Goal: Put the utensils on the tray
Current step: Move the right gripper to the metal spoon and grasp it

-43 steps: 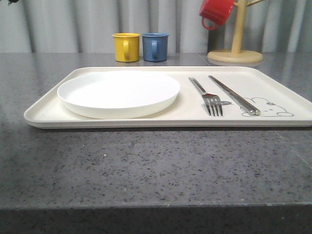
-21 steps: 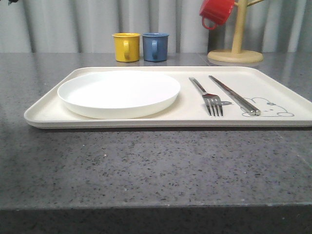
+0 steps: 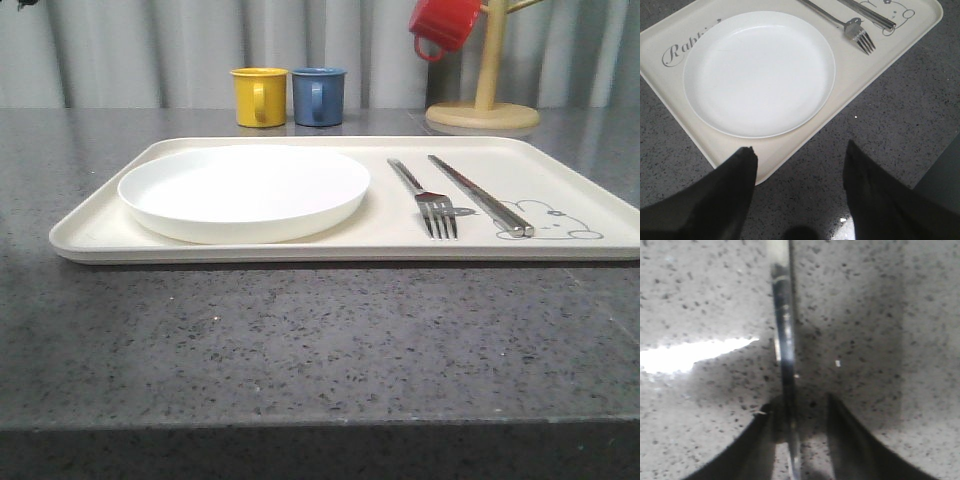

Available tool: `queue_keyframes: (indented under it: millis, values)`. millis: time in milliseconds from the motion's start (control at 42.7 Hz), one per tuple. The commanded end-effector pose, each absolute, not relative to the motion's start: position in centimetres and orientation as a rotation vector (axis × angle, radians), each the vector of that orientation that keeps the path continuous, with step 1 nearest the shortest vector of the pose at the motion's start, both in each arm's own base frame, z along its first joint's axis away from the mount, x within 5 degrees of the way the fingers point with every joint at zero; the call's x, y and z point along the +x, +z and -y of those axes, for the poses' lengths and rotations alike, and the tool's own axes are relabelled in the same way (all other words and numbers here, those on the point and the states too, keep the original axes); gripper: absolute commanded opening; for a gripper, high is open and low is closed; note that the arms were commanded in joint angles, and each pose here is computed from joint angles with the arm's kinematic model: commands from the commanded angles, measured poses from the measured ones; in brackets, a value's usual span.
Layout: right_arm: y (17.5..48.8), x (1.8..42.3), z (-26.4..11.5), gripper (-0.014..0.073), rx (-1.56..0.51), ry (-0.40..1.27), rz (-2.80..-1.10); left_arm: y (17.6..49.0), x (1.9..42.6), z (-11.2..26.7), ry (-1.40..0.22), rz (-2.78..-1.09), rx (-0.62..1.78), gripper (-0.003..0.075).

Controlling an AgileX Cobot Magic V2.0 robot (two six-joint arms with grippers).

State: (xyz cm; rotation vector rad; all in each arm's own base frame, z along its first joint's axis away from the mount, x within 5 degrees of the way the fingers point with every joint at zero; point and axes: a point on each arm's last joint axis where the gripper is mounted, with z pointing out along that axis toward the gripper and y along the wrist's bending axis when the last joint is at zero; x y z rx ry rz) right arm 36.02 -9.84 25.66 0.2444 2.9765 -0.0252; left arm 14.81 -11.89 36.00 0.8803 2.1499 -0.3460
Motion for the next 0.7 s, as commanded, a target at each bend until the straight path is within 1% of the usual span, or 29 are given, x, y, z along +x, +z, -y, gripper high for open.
queue_keyframes:
  millis: [0,47,117,211,305,515,679]
  values:
    - [27.8,35.8,10.0,0.0118,0.240,-0.034,-2.905,37.5,14.8,12.1,-0.384,-2.065,0.832,0.0389]
    - [27.8,35.8,9.9,0.0063,0.243,-0.024,-2.905,37.5,14.8,12.1,-0.384,-2.065,0.832,0.0389]
    - [27.9,35.8,9.8,0.0022,0.248,-0.006,-2.905,37.5,14.8,12.1,-0.384,-2.065,0.832,0.0389]
    - [28.4,35.6,9.3,0.0015,0.250,0.033,-2.895,37.5,14.8,12.1,-0.384,-2.065,0.832,0.0389]
    - [29.7,35.3,8.0,0.0015,0.219,0.069,-2.864,37.5,14.9,12.1,-0.384,-2.065,0.832,0.0389]
    - [32.5,34.5,2.3,0.0015,-0.004,0.126,-2.800,37.5,14.9,12.1,-0.385,-2.061,0.830,0.0389]
    - [33.1,34.1,-2.6,0.0015,-0.179,0.217,-2.790,37.5,14.9,12.1,-0.385,-2.061,0.830,0.0389]
